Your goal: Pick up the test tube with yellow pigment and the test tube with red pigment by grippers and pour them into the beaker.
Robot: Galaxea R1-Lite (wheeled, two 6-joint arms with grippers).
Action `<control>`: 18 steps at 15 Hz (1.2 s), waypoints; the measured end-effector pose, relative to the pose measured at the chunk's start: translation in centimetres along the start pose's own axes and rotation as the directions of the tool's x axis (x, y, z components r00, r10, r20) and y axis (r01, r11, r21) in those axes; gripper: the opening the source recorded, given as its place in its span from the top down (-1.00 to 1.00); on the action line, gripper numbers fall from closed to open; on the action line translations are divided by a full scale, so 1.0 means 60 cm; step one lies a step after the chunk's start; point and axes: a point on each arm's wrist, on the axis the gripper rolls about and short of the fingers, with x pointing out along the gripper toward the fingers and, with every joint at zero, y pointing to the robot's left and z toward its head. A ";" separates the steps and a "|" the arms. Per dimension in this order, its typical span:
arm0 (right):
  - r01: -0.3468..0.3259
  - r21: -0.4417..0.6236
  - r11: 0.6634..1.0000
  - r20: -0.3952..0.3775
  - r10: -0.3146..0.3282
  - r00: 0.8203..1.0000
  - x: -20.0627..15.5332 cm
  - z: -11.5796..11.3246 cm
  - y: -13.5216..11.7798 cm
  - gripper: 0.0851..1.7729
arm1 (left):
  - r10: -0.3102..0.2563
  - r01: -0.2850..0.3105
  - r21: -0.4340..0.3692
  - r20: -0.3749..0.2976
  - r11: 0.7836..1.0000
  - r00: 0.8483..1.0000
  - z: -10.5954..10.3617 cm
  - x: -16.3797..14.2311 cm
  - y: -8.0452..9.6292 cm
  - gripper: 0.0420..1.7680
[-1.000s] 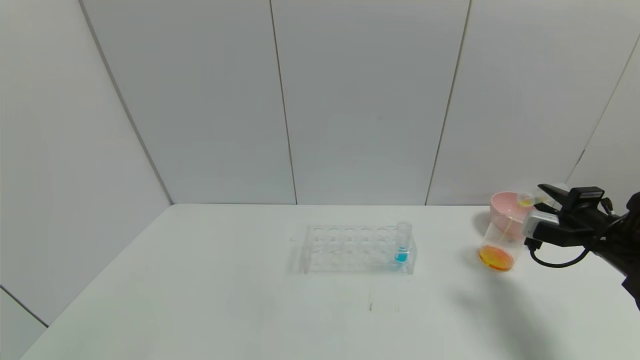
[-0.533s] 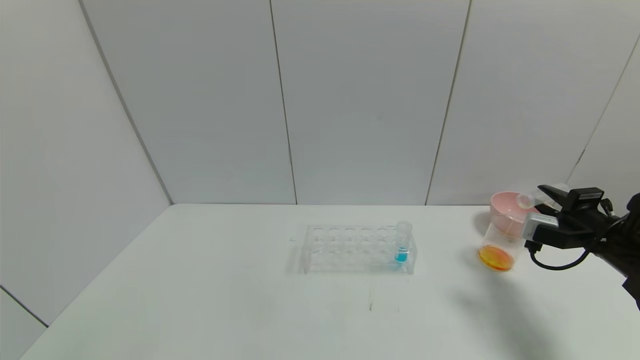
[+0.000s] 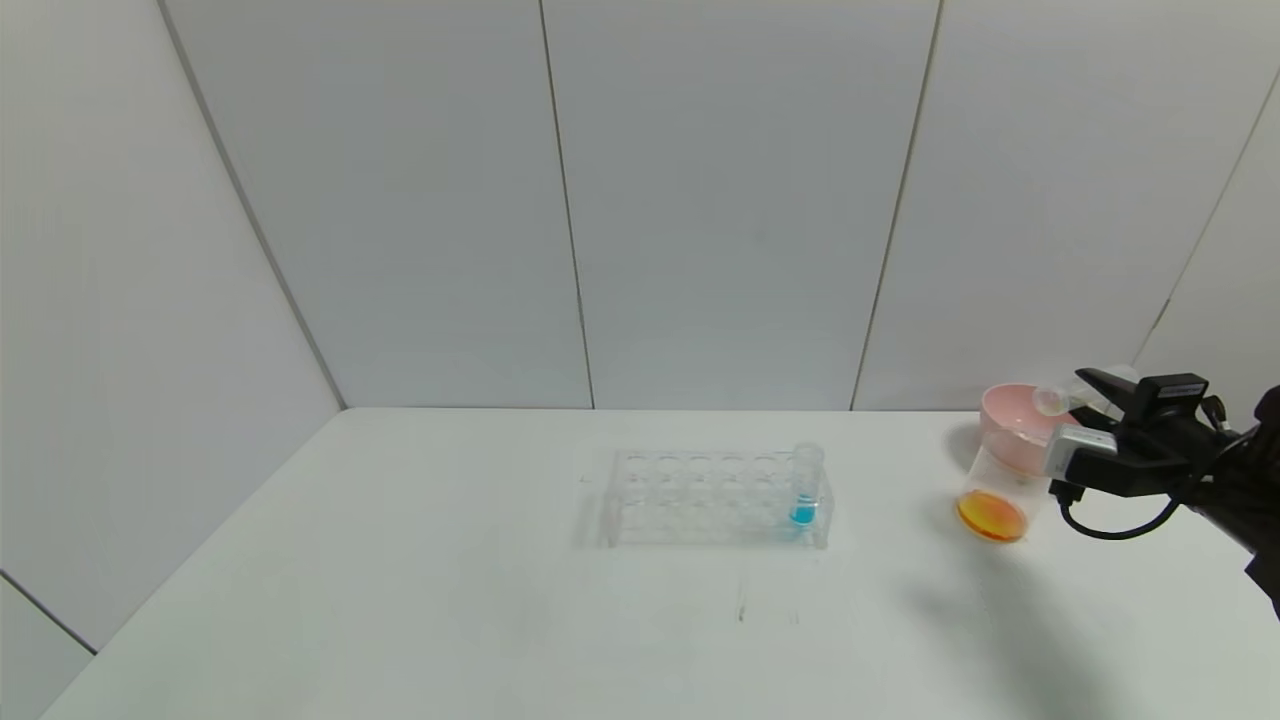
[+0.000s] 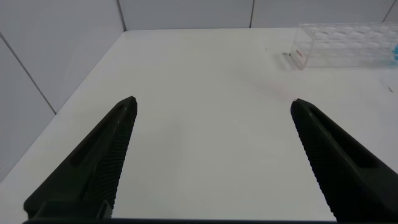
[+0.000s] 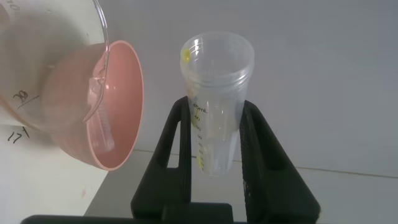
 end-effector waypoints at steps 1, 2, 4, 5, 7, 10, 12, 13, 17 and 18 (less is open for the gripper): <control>0.001 0.000 1.000 -0.001 -0.001 1.000 0.000 0.000 -0.001 0.48 | 0.000 0.000 0.000 0.000 1.000 1.000 0.000 0.000 0.000 -1.00; 0.000 0.002 1.000 -0.001 0.000 1.000 0.000 0.000 -0.001 0.48 | 0.000 0.000 0.000 0.000 1.000 1.000 0.000 0.000 0.000 -1.00; 0.010 0.028 1.000 -0.017 -0.009 1.000 0.002 -0.002 -0.005 0.48 | 0.000 0.000 0.000 0.000 1.000 1.000 0.000 0.000 0.000 -1.00; 0.028 0.074 0.997 -0.041 -0.025 0.999 0.006 -0.005 -0.012 0.48 | 0.000 0.000 0.000 0.000 1.000 1.000 0.000 0.000 0.000 -1.00; 0.066 0.268 0.961 -0.091 -0.043 0.995 0.017 -0.012 -0.025 0.48 | 0.000 0.000 0.000 0.000 1.000 1.000 0.000 0.000 0.000 -1.00; 0.125 0.650 0.749 -0.142 -0.041 0.989 0.042 -0.023 -0.039 0.48 | 0.000 0.000 0.000 0.000 1.000 1.000 0.000 0.000 0.000 -1.00; 0.163 0.832 0.530 -0.166 -0.043 0.985 0.060 -0.030 -0.040 0.48 | 0.000 0.000 0.000 0.000 1.000 1.000 0.000 0.000 0.000 -1.00; 0.175 0.894 0.412 -0.174 -0.041 0.984 0.070 -0.033 -0.036 0.48 | 0.001 -0.001 0.000 0.000 1.000 1.000 0.000 0.000 0.000 -1.00; 0.173 0.966 0.194 -0.180 0.022 0.983 0.101 -0.040 0.011 0.48 | 0.000 0.000 0.000 0.000 1.000 1.000 0.000 0.000 0.000 -1.00; 0.171 0.968 0.185 -0.180 0.032 0.983 0.107 -0.041 0.019 0.48 | 0.000 0.000 0.000 0.000 1.000 1.000 0.000 0.000 0.000 -1.00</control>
